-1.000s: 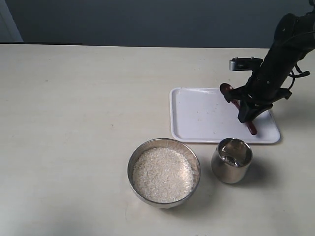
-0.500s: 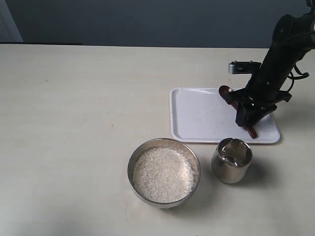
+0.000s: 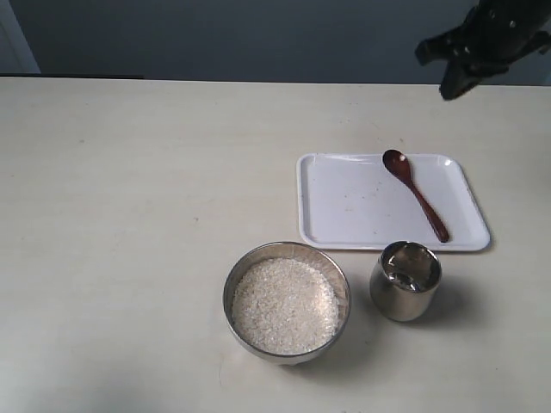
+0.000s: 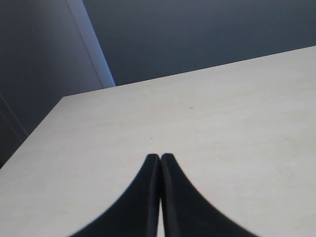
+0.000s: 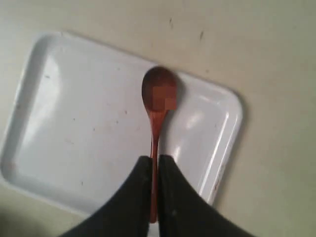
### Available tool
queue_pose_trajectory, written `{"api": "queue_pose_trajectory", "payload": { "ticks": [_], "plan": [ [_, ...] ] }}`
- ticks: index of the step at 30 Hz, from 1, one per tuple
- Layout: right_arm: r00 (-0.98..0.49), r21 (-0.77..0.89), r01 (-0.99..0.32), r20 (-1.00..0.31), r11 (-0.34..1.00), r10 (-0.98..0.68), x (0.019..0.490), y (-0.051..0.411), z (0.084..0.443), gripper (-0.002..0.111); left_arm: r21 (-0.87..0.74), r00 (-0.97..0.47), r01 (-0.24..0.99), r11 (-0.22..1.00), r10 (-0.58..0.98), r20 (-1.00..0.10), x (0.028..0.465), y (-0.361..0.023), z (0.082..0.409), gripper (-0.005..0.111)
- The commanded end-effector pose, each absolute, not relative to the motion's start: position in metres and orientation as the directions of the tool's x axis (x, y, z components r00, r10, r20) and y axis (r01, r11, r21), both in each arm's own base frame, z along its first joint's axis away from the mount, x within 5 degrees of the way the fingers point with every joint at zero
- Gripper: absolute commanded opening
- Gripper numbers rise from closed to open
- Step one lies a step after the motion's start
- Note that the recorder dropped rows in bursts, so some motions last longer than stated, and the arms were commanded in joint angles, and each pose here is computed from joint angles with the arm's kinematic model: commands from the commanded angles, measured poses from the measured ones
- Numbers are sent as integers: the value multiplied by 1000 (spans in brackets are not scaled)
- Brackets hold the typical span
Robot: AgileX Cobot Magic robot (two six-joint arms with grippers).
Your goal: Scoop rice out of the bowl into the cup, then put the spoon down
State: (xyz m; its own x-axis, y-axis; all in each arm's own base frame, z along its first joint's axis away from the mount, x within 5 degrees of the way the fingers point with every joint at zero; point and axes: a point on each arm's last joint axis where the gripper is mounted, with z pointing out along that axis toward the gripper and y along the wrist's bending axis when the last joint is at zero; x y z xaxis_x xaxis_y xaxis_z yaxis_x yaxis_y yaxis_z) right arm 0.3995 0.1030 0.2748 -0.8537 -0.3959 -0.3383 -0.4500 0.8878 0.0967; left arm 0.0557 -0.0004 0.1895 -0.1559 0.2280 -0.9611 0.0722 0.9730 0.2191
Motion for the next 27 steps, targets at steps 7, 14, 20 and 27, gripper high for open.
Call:
{"api": "queue_pose_trajectory", "payload": {
  "ticks": [7, 14, 20, 27],
  "plan": [
    [-615, 8, -416, -739, 909, -275, 315, 82, 380, 0, 211, -137, 68, 975, 218, -966, 56, -1, 192, 1],
    [-515, 27, -329, -843, 944, -155, 245, 63, 333, 0, 211, -137, 68, 975, 218, -966, 56, -1, 192, 1],
    [-542, 270, -193, -830, 943, 127, 205, 56, 286, 0, 211, -137, 68, 975, 218, -966, 56, -1, 192, 1],
    [-597, 324, -160, -784, 932, 171, 195, 55, 268, 0, 211, -137, 68, 975, 218, -966, 56, -1, 192, 1]
  ]
}}
